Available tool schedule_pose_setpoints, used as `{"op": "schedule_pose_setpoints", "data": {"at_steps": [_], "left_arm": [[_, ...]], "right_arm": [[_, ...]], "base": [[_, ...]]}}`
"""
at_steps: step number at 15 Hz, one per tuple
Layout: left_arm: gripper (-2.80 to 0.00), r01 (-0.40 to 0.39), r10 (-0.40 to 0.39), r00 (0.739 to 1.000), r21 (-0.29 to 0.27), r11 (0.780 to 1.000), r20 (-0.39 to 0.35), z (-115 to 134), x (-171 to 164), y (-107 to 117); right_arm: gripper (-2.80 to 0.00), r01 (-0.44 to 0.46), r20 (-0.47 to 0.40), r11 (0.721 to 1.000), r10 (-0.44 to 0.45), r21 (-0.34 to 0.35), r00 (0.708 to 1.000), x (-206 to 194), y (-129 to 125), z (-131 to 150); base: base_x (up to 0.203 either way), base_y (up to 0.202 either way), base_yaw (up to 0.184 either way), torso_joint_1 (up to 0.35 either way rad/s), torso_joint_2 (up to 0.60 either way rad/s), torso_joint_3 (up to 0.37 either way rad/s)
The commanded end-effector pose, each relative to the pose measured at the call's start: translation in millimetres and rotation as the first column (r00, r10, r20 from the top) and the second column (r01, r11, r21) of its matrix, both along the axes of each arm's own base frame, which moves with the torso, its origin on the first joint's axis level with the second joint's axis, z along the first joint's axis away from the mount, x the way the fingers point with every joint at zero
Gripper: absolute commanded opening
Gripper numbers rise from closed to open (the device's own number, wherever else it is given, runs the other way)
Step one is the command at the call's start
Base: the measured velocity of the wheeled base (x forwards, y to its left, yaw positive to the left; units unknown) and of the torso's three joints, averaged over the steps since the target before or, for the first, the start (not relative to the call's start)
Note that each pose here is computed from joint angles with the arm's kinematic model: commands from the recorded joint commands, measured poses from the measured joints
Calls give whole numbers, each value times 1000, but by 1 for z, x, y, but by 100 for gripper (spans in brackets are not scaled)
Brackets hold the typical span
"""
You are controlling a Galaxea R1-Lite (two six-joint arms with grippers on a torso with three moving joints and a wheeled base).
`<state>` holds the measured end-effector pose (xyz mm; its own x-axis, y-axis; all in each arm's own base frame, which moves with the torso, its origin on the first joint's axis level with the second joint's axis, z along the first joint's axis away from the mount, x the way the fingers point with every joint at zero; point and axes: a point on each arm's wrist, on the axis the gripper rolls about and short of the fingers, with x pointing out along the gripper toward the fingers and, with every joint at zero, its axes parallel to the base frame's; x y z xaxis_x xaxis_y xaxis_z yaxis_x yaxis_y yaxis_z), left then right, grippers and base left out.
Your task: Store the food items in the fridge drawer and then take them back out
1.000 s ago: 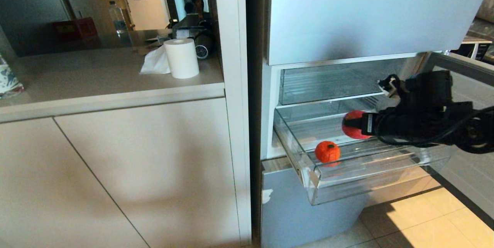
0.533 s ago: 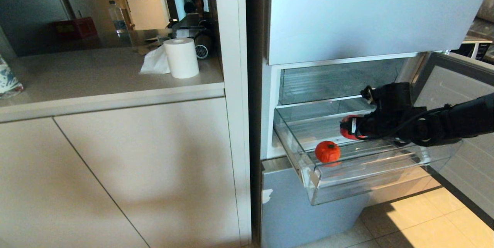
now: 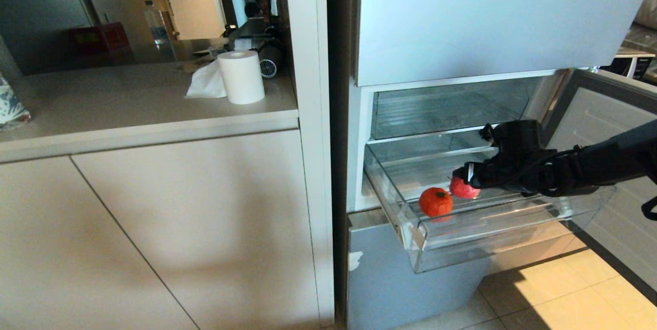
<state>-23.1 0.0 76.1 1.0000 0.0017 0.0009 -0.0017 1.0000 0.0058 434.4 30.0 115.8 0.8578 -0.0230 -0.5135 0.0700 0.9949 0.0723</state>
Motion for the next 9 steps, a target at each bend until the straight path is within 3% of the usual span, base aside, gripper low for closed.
{"op": "schedule_pose_setpoints", "data": {"at_steps": [1,5,6,9], "left_arm": [[-280,0,0,1000,0,1000,-1,0,0,0],[-280,0,0,1000,0,1000,0,0,0,0],[-280,0,0,1000,0,1000,-1,0,0,0],[-280,0,0,1000,0,1000,1,0,0,0]], "right_arm": [[0,-4,20,1000,4,7,1000,-1,3,7],[0,-31,132,999,28,19,991,-29,12,60],[-280,-39,158,999,36,20,987,-42,13,74],[-280,-61,212,998,54,23,976,-104,12,109]], "base": [[0,0,0,0,0,0],[0,0,0,0,0,0],[0,0,0,0,0,0],[0,0,0,0,0,0]]}}
